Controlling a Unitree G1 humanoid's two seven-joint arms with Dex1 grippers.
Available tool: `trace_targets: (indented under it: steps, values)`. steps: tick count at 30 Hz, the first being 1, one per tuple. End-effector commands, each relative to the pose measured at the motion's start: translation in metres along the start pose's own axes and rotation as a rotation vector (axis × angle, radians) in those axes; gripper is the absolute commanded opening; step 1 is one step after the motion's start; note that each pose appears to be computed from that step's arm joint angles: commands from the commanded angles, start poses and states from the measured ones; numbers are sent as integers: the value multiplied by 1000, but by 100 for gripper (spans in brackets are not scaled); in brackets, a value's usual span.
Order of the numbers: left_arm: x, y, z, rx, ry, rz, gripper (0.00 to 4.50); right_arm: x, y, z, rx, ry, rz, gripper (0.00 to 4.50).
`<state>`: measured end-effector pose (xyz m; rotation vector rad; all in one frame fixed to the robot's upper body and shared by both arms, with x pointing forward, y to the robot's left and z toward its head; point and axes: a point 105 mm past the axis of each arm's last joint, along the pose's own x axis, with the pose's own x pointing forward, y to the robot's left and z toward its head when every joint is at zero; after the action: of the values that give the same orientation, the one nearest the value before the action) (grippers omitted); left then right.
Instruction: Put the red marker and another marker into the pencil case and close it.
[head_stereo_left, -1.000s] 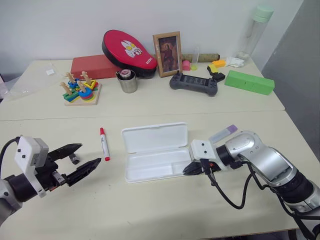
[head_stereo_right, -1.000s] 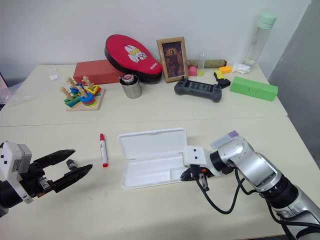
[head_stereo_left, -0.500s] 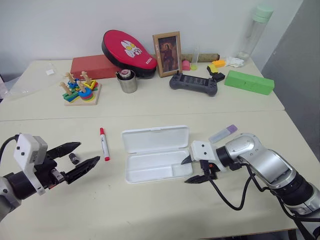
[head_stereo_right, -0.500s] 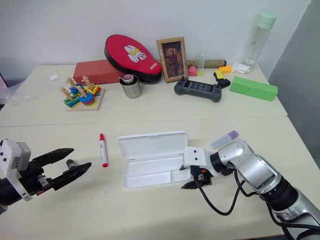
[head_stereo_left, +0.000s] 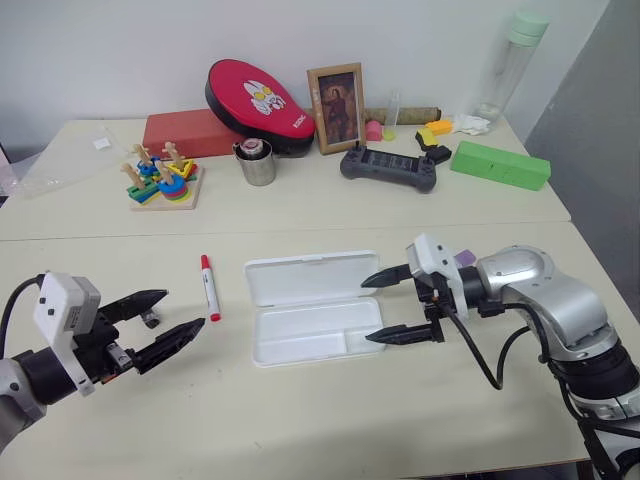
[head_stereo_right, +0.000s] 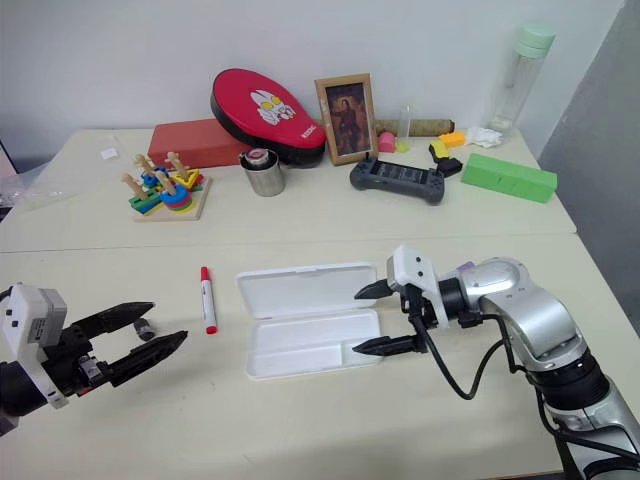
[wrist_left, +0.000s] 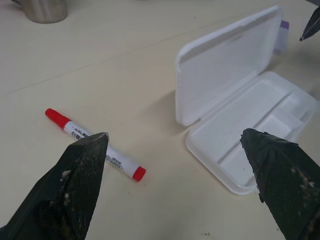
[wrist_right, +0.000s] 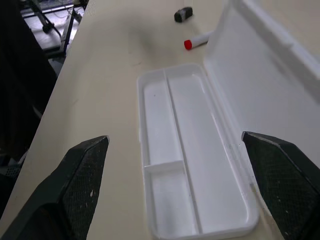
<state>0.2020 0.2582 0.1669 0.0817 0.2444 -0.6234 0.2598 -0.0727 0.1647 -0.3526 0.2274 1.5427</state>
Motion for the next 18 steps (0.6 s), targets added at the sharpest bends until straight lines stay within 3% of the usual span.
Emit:
trace_targets:
  steps: [1,18]
  values:
    - [-2,-6,9,28,-33,7,450,-10,0,10,-12,-79,-27,448]
    - [6,-10,8,31,-115,177,450,-29,-3,20,-4,-155,-90,448]
